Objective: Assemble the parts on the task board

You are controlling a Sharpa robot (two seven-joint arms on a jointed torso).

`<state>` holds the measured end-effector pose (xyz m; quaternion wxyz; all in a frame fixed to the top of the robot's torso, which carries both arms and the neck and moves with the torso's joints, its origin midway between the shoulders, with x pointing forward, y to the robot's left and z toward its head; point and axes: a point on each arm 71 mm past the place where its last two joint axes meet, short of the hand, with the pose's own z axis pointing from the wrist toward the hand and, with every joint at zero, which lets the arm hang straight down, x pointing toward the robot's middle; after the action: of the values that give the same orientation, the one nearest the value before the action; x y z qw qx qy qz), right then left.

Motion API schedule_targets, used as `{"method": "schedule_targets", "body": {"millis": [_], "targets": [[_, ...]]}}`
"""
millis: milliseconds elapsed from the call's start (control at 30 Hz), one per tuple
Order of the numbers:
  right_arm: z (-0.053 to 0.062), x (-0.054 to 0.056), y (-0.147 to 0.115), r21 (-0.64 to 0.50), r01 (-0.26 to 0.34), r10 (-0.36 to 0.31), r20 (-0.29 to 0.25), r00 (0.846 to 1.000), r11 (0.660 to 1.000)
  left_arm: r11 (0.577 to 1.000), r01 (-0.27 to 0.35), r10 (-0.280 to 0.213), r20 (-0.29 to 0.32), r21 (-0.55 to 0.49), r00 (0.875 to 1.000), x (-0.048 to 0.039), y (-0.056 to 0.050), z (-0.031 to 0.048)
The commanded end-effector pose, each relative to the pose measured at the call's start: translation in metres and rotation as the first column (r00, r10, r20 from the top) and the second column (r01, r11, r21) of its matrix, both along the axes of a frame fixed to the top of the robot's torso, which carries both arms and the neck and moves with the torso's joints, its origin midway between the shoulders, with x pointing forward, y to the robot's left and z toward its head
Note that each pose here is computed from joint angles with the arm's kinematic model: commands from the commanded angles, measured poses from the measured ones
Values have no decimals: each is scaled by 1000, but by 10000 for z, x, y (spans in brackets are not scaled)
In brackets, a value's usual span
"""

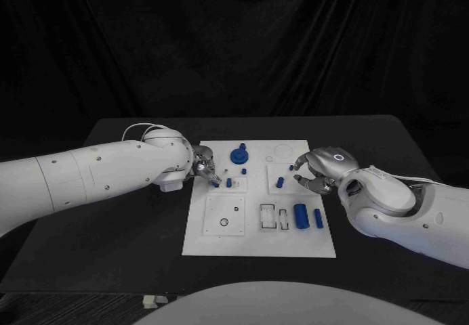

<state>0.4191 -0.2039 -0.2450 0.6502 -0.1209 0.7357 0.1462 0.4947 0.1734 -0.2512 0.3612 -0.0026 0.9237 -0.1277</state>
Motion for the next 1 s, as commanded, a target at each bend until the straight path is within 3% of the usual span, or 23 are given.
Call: {"method": "schedule_targets", "body": {"millis": [33,1000], "targets": [[-7,-6,-1,1,-2,2,4,1000,1000,1000,10,-10,-9,-7,1000,-18,-26,-20],[-36,-2,-2,-5,2,-2,-11,1000,1000,1000,-1,1,-18,11,1000,-14,4,-37]]}}
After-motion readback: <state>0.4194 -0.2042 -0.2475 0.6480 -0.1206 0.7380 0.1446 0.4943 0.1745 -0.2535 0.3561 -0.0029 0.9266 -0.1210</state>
